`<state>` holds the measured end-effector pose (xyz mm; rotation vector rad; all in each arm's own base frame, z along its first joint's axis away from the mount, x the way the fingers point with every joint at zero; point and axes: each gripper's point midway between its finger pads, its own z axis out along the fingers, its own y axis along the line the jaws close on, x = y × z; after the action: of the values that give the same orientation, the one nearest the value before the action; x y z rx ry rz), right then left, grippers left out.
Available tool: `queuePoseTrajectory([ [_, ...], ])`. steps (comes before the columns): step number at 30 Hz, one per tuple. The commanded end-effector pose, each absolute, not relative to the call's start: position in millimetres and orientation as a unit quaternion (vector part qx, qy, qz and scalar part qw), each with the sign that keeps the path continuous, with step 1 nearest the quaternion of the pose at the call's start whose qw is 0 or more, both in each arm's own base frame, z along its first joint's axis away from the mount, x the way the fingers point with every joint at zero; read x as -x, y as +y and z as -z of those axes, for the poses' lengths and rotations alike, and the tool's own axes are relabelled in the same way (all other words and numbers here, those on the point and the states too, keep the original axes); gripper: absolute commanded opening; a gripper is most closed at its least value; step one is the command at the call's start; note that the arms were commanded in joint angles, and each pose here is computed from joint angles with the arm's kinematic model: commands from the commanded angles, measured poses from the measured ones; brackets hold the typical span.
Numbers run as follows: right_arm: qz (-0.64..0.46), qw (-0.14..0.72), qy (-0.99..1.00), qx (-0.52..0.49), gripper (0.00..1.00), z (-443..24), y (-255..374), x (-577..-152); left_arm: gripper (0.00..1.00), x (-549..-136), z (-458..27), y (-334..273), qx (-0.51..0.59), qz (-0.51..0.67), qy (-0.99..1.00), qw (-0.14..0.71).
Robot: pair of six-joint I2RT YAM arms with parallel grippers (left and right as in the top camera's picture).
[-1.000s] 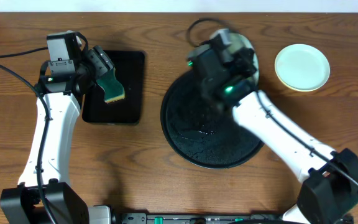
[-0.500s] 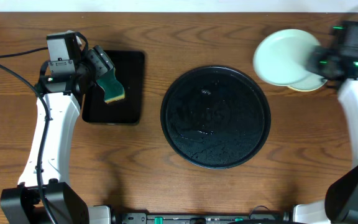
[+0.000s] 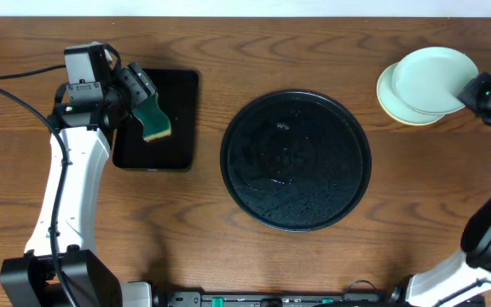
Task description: Clean dirty plates on tray and stack at the side
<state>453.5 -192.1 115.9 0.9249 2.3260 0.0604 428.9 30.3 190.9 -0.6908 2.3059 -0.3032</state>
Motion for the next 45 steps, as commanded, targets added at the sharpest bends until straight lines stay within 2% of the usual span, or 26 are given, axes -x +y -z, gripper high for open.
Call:
queuePoseTrajectory([
  [1, -0.041, 0.298, 0.88, -0.367, 0.02, -90.0, -192.0, -462.7, 0.8, -430.4, -192.9, 32.5, 0.266, 0.115, 0.89, 0.352],
  [2, -0.046, 0.292, 0.882, -0.367, 0.07, -81.5, -190.3, -464.2, 0.81, -430.4, -192.9, 32.4, 0.266, 0.115, 0.89, 0.352],
  [3, -0.051, 0.285, 0.883, -0.37, 0.25, -73.6, -188.8, -465.2, 0.81, -430.4, -192.9, 32.4, 0.266, 0.115, 0.89, 0.352],
  [5, -0.072, 0.277, 0.886, -0.364, 0.77, -62.5, -181.8, -469.0, 0.81, -430.4, -192.9, 32.4, 0.266, 0.115, 0.89, 0.352],
  [8, -0.112, 0.268, 0.897, -0.334, 0.86, -60.0, -165.2, -470.8, 0.81, -430.4, -192.9, 32.4, 0.266, 0.115, 0.89, 0.352],
  [11, -0.144, 0.258, 0.897, -0.328, 0.99, -72.2, -150.9, -465.2, 0.81, -430.3, -192.8, 32.5, 0.266, 0.115, 0.89, 0.352],
  [18, -0.15, 0.273, 0.897, -0.313, 0.99, -143.8, -131.4, -435.3, 0.82, -430.4, -192.9, 32.5, 0.266, 0.115, 0.89, 0.352],
  [19, -0.147, 0.274, 0.898, -0.31, 0.99, -155.0, -128.1, -427.5, 0.92, -430.3, -192.8, 32.4, 0.266, 0.115, 0.89, 0.352],
  [23, -0.144, 0.259, 0.907, -0.3, 0.99, -189.9, -105.4, -389.0, 0.92, -430.4, -192.9, 32.5, 0.266, 0.115, 0.89, 0.352],
  [27, -0.136, 0.254, 0.925, -0.249, 0.99, -208.3, -64.7, -362.7, 0.92, -430.3, -192.8, 32.4, 0.266, 0.115, 0.89, 0.352],
  [38, -0.2, 0.304, 0.931, 0.004, 0.99, -199.5, 110.0, -311.4, 0.92, -430.4, -192.9, 32.4, 0.266, 0.115, 0.89, 0.352],
  [45, -0.202, 0.254, 0.942, 0.085, 0.99, -174.1, 151.9, -280.5, 0.92, -430.3, -192.8, 32.5, 0.266, 0.115, 0.89, 0.352],
])
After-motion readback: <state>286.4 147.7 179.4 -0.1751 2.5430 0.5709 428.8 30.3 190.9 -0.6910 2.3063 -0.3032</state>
